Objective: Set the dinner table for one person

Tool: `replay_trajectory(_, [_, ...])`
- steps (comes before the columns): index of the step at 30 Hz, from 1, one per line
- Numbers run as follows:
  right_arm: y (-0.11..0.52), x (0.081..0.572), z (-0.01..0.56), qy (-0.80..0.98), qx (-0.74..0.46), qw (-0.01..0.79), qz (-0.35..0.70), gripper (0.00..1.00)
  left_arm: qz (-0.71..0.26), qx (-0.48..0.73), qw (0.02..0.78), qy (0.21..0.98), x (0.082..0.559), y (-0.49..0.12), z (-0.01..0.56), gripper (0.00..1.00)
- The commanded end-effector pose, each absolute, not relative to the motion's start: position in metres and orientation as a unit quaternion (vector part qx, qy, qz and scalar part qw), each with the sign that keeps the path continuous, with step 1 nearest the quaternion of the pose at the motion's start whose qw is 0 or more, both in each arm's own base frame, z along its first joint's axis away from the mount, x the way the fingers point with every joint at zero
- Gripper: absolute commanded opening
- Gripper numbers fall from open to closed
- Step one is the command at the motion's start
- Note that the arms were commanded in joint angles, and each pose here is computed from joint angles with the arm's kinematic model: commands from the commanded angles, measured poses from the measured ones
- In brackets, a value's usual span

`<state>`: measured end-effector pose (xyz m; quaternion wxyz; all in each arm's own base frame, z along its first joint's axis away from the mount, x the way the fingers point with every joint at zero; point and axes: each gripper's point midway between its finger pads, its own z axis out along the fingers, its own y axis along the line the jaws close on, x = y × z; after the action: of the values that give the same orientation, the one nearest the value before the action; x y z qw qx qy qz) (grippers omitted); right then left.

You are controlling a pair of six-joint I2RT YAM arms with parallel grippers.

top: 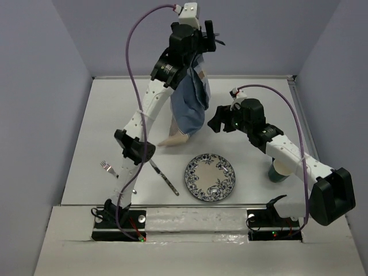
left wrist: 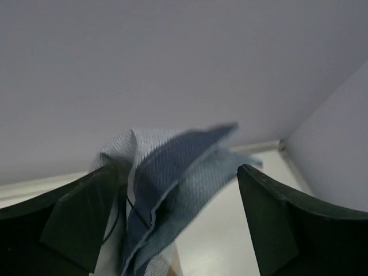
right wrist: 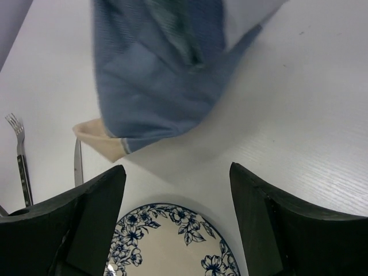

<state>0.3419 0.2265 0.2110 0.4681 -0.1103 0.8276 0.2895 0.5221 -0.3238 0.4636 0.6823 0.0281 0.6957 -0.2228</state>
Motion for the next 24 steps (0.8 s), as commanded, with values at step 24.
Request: replay_trajectory(24, [0.206, 0.388, 0.222, 0.827, -0.061, 0.522, 0.198, 0.39, -0.223, -0.085, 0.58, 0.779, 0.34, -0.175, 0.357, 0.76])
